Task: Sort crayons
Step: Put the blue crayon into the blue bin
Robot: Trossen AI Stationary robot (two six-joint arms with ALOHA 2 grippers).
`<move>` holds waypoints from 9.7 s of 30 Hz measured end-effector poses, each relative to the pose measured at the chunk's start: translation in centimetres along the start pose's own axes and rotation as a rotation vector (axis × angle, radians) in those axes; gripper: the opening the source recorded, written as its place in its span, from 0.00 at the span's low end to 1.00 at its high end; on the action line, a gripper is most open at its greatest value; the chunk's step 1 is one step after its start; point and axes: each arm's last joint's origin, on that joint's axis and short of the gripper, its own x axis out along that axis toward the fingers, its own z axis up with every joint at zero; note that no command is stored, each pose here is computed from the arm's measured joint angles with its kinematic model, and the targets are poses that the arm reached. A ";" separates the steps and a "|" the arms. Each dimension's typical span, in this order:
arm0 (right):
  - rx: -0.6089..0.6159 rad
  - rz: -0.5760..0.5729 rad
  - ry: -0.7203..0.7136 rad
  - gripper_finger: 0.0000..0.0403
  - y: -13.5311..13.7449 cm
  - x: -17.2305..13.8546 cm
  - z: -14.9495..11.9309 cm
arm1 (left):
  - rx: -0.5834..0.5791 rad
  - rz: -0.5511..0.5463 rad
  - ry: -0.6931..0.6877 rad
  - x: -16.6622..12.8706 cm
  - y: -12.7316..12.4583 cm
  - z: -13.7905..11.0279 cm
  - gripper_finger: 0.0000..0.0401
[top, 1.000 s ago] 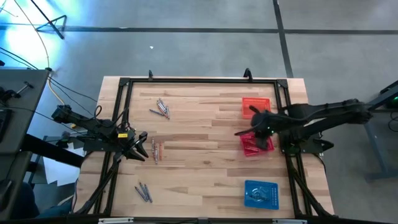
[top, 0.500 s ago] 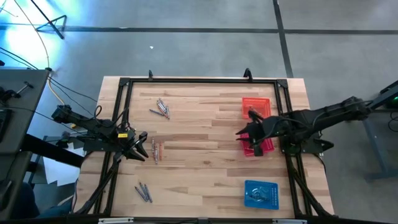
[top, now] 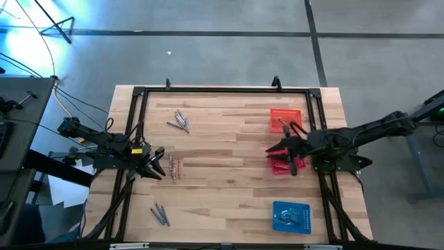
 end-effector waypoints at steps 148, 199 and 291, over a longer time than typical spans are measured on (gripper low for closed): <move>0.207 -0.330 -0.119 0.21 -2.0 -6.8 -0.3 | -0.091 1.090 1.287 2.5 19.2 7.6 0.21; 0.260 -0.216 -0.126 0.21 -1.7 -7.7 1.1 | -0.481 1.125 0.967 0.7 18.0 9.9 0.00; 0.303 -0.238 0.223 0.21 -1.9 -8.6 -1.7 | 0.053 0.401 0.355 44.4 7.7 7.8 0.27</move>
